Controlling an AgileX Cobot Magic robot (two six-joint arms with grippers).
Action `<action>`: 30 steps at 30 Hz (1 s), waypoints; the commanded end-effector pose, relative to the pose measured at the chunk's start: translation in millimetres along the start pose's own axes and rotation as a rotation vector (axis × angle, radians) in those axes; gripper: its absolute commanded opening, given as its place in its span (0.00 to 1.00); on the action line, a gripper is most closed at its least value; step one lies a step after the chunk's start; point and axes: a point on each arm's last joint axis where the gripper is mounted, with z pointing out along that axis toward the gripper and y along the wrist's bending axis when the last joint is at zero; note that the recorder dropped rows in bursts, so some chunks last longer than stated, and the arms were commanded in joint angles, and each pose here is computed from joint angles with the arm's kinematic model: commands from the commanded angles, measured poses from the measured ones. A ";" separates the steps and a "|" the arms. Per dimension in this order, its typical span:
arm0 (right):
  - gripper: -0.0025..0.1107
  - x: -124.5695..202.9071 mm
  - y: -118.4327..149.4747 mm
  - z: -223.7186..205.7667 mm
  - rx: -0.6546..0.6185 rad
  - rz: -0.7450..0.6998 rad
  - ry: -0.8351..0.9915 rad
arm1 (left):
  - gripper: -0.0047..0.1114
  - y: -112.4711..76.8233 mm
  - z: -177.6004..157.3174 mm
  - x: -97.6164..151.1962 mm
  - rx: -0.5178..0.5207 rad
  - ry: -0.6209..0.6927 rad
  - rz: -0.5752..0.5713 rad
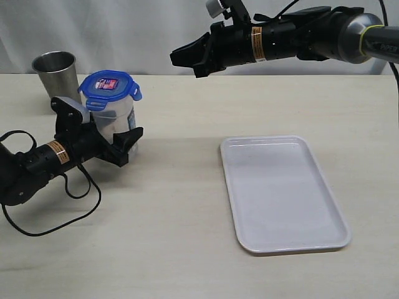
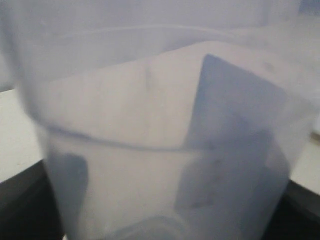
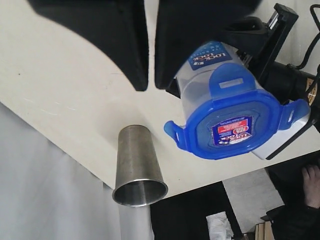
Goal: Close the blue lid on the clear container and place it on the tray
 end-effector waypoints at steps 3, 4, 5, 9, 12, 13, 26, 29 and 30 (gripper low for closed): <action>0.06 -4.4 -0.4 -4.1 0.005 0.019 -0.008 | 0.17 -3.9 0.8 -0.9 0.045 -0.008 -0.064; 0.06 -4.4 -0.4 -4.1 0.005 0.019 -0.008 | 0.09 -5.9 0.7 -0.5 0.068 -0.003 -0.056; 0.06 -4.4 -0.4 -4.1 0.005 0.019 -0.008 | 0.04 -7.9 0.6 -0.2 0.089 0.001 -0.043; 0.06 -5.5 -4.3 -6.5 0.042 0.018 -0.009 | 0.04 -15.2 -3.5 -15.7 0.214 -0.014 0.059; 0.06 -7.7 -14.4 -9.1 0.165 0.044 -0.010 | 0.04 -18.3 -8.8 -31.1 0.294 -0.032 0.129; 0.06 -8.6 -19.3 -11.2 0.230 0.057 -0.011 | 0.04 -19.2 -10.9 -34.2 0.321 -0.025 0.153; 0.06 26.3 -29.2 -60.6 1.012 0.151 0.205 | 0.04 -32.6 -19.9 -35.1 0.639 0.062 0.259; 0.06 26.2 -23.2 -66.9 0.987 0.265 0.383 | 0.04 -34.5 -21.2 -34.3 0.682 0.076 0.271; 0.06 24.4 -21.0 -69.2 0.939 0.295 0.457 | 0.04 -34.9 -21.7 -33.9 0.689 0.079 0.274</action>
